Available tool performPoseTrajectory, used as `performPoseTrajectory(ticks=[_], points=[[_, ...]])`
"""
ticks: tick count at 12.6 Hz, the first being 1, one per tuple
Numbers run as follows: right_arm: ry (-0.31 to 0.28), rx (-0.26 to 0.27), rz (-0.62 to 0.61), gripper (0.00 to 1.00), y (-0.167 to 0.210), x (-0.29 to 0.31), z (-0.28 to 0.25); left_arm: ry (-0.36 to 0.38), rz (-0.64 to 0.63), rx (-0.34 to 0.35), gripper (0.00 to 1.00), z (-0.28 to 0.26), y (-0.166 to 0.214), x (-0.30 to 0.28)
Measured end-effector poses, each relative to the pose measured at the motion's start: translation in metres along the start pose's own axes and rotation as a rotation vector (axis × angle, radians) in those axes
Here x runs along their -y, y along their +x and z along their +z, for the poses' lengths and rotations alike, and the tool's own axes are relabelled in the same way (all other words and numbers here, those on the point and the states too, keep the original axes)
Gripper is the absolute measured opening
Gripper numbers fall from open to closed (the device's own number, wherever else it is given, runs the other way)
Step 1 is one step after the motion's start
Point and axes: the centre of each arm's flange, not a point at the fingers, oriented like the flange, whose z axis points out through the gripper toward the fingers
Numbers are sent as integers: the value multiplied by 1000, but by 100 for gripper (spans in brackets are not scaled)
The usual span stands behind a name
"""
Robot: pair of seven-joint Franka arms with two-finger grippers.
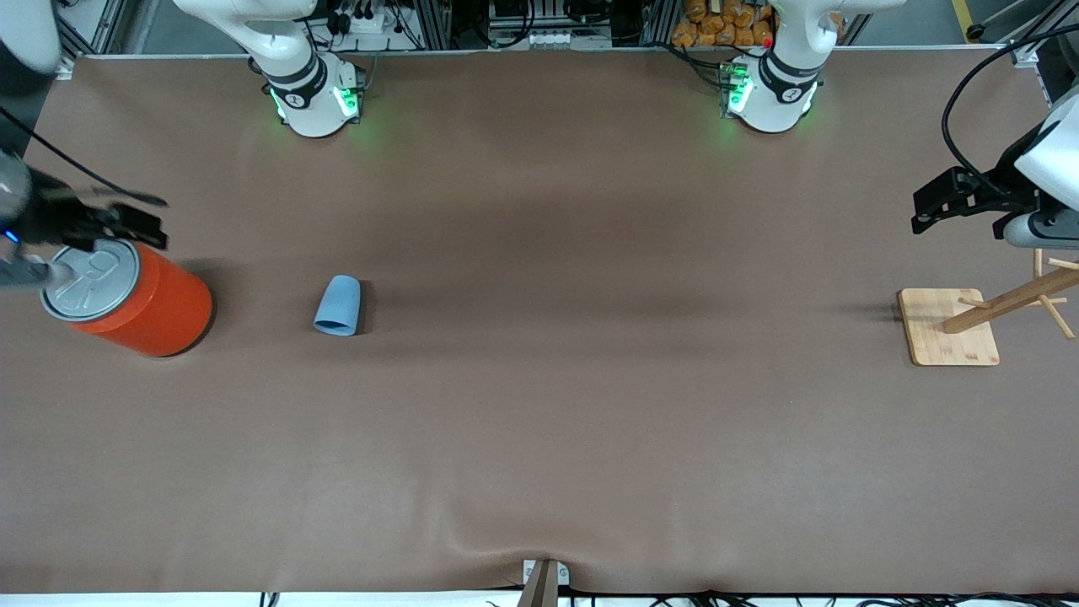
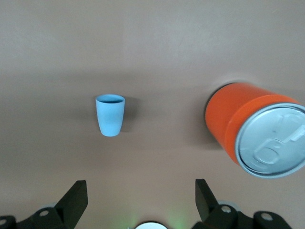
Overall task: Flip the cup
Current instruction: 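Reach the right gripper to the blue cup and grasp it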
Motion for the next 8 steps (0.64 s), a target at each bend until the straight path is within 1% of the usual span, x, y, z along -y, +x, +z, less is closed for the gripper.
performPoseTrajectory(ticks=[1, 3, 4, 6, 8], points=[[3, 38, -14, 100, 16, 0, 23, 0, 0, 0, 100, 0, 0, 0], [-3, 80, -30, 100, 36, 1, 55, 0, 0, 0, 100, 0, 0, 0], [-9, 81, -31, 100, 42, 2, 62, 0, 0, 0, 100, 0, 0, 0], [-9, 37, -34, 100, 54, -4, 72, 0, 0, 0, 100, 0, 0, 0], [22, 43, -59, 100, 60, -30, 89, 0, 0, 0, 100, 0, 0, 0]])
